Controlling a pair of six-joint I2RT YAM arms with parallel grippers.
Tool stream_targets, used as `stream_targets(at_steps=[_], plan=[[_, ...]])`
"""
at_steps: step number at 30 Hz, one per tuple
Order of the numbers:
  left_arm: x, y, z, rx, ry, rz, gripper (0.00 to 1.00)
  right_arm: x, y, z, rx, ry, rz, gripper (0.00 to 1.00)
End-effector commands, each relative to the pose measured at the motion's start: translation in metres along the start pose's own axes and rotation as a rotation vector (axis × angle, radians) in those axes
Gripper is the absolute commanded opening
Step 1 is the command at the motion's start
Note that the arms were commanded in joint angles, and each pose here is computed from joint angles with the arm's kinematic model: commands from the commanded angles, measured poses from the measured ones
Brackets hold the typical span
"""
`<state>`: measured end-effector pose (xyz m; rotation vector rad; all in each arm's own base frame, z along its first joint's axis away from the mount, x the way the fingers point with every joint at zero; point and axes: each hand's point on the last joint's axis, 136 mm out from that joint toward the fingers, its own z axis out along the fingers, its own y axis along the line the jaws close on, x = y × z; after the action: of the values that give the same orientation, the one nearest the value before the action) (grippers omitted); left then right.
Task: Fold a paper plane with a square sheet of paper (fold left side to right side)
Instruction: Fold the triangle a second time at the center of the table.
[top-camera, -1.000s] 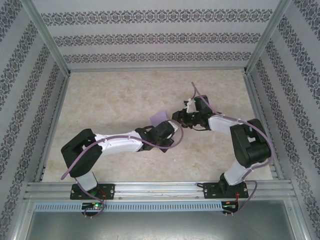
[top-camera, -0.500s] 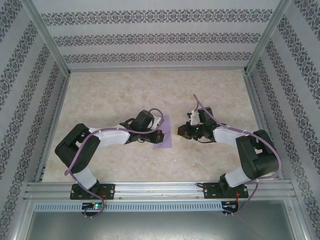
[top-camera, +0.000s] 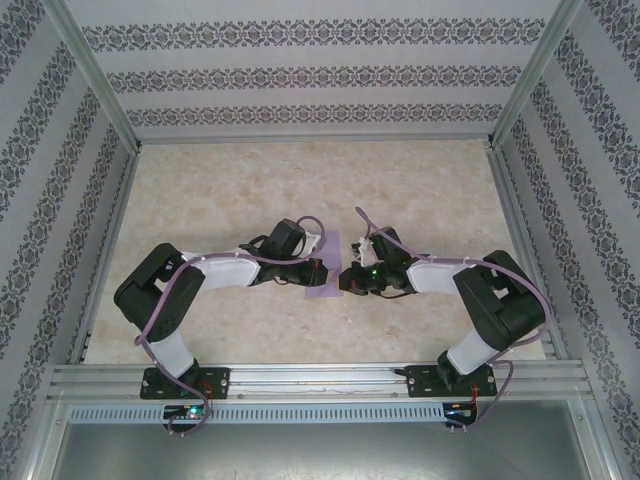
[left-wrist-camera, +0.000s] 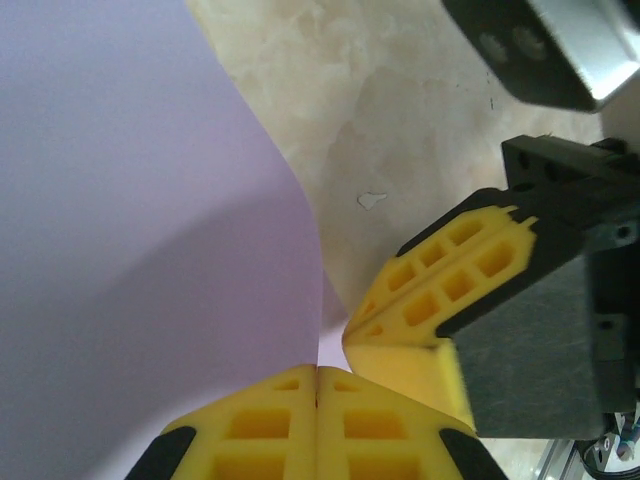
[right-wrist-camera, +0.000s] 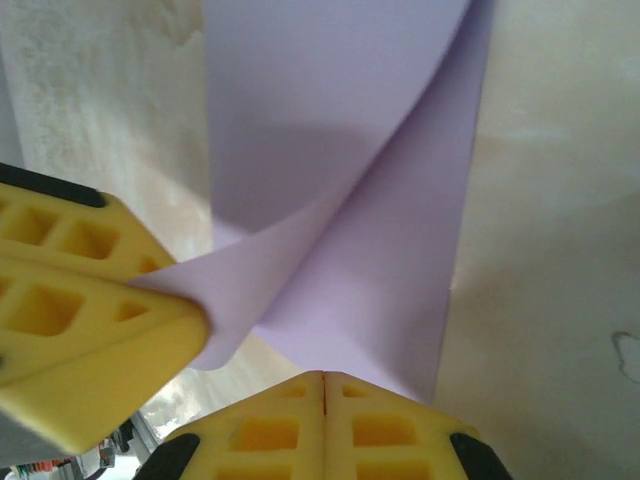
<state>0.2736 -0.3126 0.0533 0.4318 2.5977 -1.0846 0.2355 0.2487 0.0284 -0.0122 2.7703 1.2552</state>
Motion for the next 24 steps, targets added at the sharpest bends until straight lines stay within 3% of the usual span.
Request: stream_targets(at_steps=[1, 24], plan=[[-0.006, 0.003, 0.000, 0.009, -0.008, -0.014, 0.00, -0.004, -0.001, 0.006, 0.018, -0.007, -0.003, 0.00], [-0.012, 0.024, -0.004, -0.039, 0.041, 0.037, 0.00, 0.011, -0.026, 0.014, 0.097, 0.054, 0.025, 0.00]])
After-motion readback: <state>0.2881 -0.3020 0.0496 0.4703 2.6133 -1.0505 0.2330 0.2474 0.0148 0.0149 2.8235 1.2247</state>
